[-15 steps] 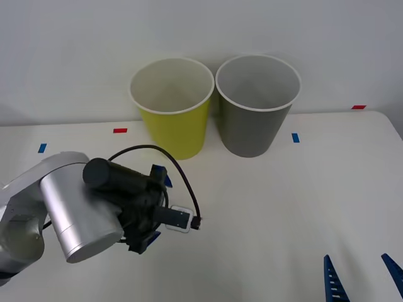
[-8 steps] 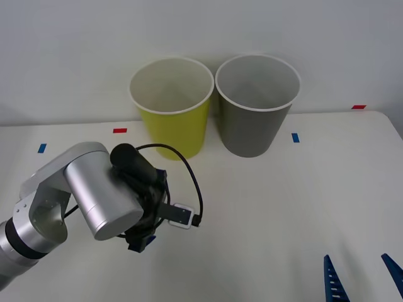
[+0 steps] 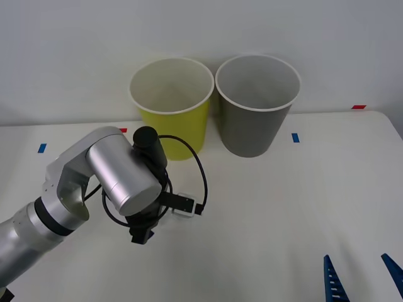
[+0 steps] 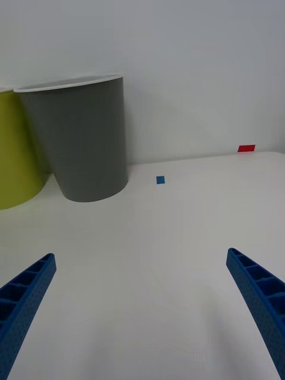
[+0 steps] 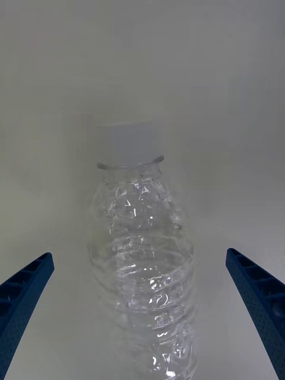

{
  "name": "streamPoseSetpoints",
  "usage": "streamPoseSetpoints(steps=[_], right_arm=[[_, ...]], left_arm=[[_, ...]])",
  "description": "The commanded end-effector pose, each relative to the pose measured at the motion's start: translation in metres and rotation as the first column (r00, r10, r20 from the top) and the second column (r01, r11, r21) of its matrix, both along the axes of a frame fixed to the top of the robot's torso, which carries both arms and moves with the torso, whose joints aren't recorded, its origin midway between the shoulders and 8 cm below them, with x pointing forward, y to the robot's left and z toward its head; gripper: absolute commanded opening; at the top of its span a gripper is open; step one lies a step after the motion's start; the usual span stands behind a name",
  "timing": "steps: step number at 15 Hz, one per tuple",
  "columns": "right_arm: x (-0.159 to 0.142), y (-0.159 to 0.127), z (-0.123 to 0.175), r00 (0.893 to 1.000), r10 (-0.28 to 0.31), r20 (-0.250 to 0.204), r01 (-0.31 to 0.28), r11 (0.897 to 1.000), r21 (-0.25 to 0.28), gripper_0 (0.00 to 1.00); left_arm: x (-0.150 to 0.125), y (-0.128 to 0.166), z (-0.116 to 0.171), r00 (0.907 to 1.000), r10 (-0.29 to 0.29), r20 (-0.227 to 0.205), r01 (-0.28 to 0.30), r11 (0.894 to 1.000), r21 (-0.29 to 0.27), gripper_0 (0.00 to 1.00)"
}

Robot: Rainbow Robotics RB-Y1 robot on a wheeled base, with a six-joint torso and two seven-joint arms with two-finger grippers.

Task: Put cans in the gray bin and PET bottles in the light green bin.

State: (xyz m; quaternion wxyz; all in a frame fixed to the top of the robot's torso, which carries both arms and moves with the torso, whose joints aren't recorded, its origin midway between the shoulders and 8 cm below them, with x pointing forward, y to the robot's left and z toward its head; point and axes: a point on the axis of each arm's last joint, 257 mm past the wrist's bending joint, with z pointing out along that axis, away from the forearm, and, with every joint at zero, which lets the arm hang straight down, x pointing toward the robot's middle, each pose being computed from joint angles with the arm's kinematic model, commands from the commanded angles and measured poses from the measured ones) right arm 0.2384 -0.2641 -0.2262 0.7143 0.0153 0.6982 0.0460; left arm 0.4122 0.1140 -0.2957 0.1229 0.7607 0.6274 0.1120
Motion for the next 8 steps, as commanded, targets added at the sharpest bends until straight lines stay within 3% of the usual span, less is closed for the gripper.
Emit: streamPoseSetpoints(steps=[1, 5, 8], right_arm=[[0.0000, 0.0000, 0.0000, 1.000, 0.000, 0.000, 0.000, 1.000, 0.000, 1.00], [0.0000, 0.0000, 0.0000, 1.000, 0.000, 0.000, 0.000, 1.000, 0.000, 1.00], [0.0000, 0.0000, 0.0000, 1.000, 0.000, 0.000, 0.000, 1.000, 0.000, 1.00]], left_arm=[[0.0025, -0.0022, -0.0059, 0.9983, 0.049, -0.030, -0.050, 0.998, -0.024, 1.00], [0.0041, 0.0058, -0.0147, 0.9939, 0.091, -0.062, -0.093, 0.995, -0.020, 1.00], [0.0016, 0.0051, -0.0154, 0.9945, 0.078, -0.071, -0.079, 0.997, -0.018, 1.00]])
